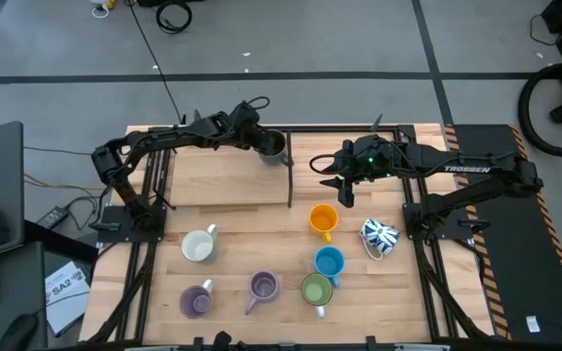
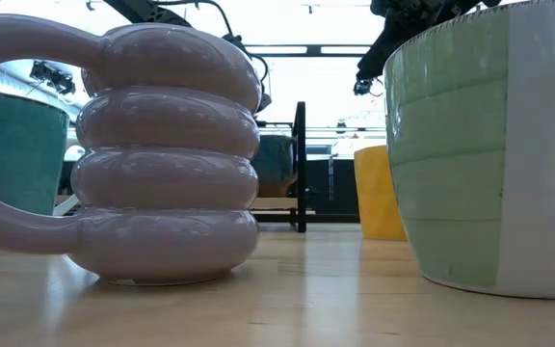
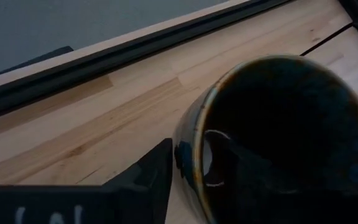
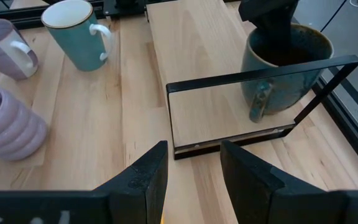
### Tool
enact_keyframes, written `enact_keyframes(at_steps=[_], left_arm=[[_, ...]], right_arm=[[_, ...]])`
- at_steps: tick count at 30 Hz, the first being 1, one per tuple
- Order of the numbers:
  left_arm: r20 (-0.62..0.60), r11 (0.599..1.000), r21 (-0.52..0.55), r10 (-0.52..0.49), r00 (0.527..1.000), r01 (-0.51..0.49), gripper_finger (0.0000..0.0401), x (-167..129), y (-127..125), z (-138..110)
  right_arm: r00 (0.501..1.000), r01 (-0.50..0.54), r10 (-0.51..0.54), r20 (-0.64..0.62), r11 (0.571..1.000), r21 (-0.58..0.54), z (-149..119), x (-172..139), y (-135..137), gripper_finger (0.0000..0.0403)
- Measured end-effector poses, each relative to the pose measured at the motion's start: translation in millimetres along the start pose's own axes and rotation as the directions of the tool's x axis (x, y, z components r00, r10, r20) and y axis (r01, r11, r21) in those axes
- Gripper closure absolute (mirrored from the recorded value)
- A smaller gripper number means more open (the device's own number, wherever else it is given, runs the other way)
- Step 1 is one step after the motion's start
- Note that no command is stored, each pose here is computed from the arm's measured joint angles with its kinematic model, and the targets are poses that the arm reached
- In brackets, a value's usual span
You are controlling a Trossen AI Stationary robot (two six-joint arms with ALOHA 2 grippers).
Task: Place coffee mugs
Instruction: Put the dark blue mug on the shelf
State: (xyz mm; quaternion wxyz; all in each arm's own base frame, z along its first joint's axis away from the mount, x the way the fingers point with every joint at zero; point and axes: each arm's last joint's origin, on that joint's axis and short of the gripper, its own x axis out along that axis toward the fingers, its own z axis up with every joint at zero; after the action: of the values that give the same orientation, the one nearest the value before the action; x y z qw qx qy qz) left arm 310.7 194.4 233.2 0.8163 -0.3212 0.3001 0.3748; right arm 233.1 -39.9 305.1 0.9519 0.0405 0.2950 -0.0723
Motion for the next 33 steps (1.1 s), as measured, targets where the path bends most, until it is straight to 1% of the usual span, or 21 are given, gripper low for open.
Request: enact_keyframes(at_steps=[8, 13, 26, 33], left_arm=[[0.019, 1.0, 0.004, -0.012, 1.0, 0.012, 0.0223, 0.0, -1.3, 1.7], [0.029, 1.0, 0.004, -0.017, 0.999, 0.017, 0.021, 0.0, -1.9, 2.7], [0.025, 1.0, -0.007, -0.015, 1.0, 0.015, 0.0209, -0.7, -2.1, 3.4], [0.051, 1.0, 0.001, -0.03, 0.998, 0.03, 0.0209, -14.4, -12.2, 22.8]], right_arm=[[1.0, 0.0, 0.0, 0.0, 1.0, 0.0, 0.0, 0.0, -0.1, 0.025], [1.0, 0.0, 0.0, 0.0, 1.0, 0.001, 0.0, 0.0, -0.1, 0.0249], [1.0, 0.0, 0.0, -0.001, 1.0, 0.0, -0.1, 0.0, 0.0, 0.025], [1.0, 0.0, 0.0, -0.001, 1.0, 0.001, -0.1, 0.0, -0.1, 0.0249]])
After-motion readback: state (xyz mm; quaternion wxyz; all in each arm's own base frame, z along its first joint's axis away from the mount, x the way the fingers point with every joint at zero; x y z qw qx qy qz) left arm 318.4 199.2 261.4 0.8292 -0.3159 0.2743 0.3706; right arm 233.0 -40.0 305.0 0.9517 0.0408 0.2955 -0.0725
